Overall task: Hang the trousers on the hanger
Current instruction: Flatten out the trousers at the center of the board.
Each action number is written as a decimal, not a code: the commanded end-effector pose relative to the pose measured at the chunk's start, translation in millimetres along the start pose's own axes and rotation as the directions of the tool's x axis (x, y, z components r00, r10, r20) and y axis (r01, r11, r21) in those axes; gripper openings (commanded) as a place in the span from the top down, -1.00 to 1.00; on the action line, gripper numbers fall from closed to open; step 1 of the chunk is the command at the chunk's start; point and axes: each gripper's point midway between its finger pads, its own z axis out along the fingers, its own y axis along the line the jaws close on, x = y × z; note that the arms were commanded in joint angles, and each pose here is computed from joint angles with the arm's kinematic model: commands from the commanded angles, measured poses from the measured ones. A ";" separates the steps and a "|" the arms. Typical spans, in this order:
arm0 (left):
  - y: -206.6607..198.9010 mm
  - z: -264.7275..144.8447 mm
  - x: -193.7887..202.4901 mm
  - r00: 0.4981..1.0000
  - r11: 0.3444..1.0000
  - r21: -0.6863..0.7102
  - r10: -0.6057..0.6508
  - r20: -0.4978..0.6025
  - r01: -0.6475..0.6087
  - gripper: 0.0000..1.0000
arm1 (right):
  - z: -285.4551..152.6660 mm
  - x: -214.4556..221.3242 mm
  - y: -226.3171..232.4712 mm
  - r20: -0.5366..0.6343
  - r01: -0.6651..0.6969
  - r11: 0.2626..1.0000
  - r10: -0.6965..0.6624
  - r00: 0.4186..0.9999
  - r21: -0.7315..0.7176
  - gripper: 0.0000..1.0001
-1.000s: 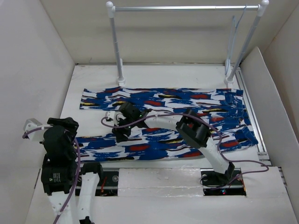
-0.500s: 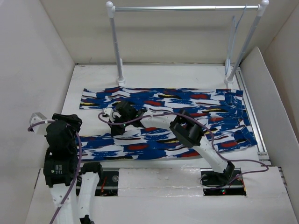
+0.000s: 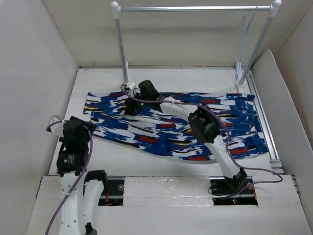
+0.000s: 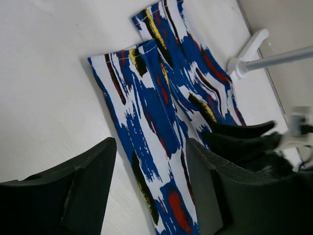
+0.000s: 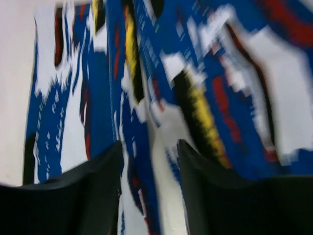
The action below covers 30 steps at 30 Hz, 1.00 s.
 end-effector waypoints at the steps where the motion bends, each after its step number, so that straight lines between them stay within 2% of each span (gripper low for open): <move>1: -7.4 18.8 0.9 1.000 1.000 -0.003 -0.020 0.018 0.020 -0.10 | -10.8 -53.3 30.5 0.102 0.075 0.992 -0.064 0.993 -0.104 -0.20; 3: -9.3 30.2 8.9 0.999 0.999 -0.015 -0.032 -0.010 0.031 -0.10 | -33.6 -82.3 49.3 0.161 0.113 0.985 -0.091 0.983 -0.131 -0.22; 5: -8.0 46.0 26.0 0.997 0.998 -0.048 -0.035 -0.075 0.031 -0.10 | -52.8 -88.7 62.3 0.163 0.127 0.982 -0.104 0.981 -0.142 -0.23; 6: -6.4 51.8 33.5 0.994 0.998 -0.061 -0.037 -0.101 0.031 -0.10 | -76.2 -110.7 76.2 0.201 0.172 0.975 -0.142 0.969 -0.138 -0.23; 8: 4.0 68.3 55.5 0.985 0.992 -0.122 -0.036 -0.170 0.015 -0.10 | -100.7 -116.3 88.4 0.199 0.191 0.973 -0.163 0.966 -0.127 -0.19; 9: 7.2 73.2 61.5 0.981 0.988 -0.148 -0.057 -0.184 0.030 -0.10 | -108.6 -96.7 89.7 0.160 0.177 0.977 -0.158 0.974 -0.116 -0.11; 10: 10.8 77.9 64.3 0.978 0.985 -0.171 -0.074 -0.193 0.041 -0.10 | -141.0 -118.2 103.0 0.211 0.206 0.976 -0.187 0.959 -0.072 0.22; 11: 18.3 86.0 67.5 0.973 0.976 -0.209 -0.101 -0.208 0.057 -0.10 | -154.9 -113.1 101.3 0.209 0.197 0.979 -0.184 0.961 -0.045 0.50; 12: 21.0 89.2 67.3 0.971 0.972 -0.225 -0.121 -0.207 0.073 -0.10 | -159.1 -76.8 101.7 0.150 0.141 0.989 -0.133 0.980 -0.042 0.79; 13: 23.5 92.8 66.7 0.970 0.967 -0.241 -0.131 -0.204 0.080 -0.10 | -189.3 -88.8 115.3 0.198 0.160 0.987 -0.155 0.968 -0.009 1.00; 14: 25.9 96.7 60.5 0.975 0.963 -0.253 -0.136 -0.175 0.089 -0.10 | -202.1 -79.3 114.6 0.195 0.147 0.989 -0.146 0.970 0.012 1.00; 18: 40.8 113.2 54.2 0.975 0.945 -0.310 -0.159 -0.153 0.106 -0.10 | -256.4 -17.2 122.3 0.137 0.050 0.992 -0.066 0.988 0.115 1.00; 19: 44.8 118.7 64.1 0.966 0.942 -0.322 -0.166 -0.199 0.096 -0.10 | -263.4 13.5 114.9 0.091 0.013 0.984 -0.030 0.995 0.177 0.80; 20: 44.5 124.1 65.4 0.963 0.943 -0.317 -0.176 -0.204 0.105 -0.08 | -287.2 10.9 117.8 0.130 0.018 0.976 -0.047 0.990 0.218 0.68; 21: 46.7 127.6 70.4 0.960 0.941 -0.324 -0.177 -0.218 0.100 -0.06 | -301.1 26.9 109.9 0.109 -0.013 0.963 -0.017 0.994 0.268 0.57; 22: 53.9 131.8 80.4 0.953 0.933 -0.350 -0.179 -0.246 0.085 -0.04 | -314.0 39.4 100.9 0.101 -0.040 0.945 0.007 0.995 0.326 0.34; 25: 62.9 140.7 98.8 0.938 0.925 -0.373 -0.194 -0.289 0.076 0.01 | -359.0 76.6 84.9 0.097 -0.124 0.886 0.090 0.991 0.447 0.01; 30: 67.6 155.6 108.3 0.934 0.923 -0.379 -0.190 -0.302 0.065 0.07 | -410.2 109.6 79.9 0.129 -0.203 0.803 0.158 0.979 0.561 -0.19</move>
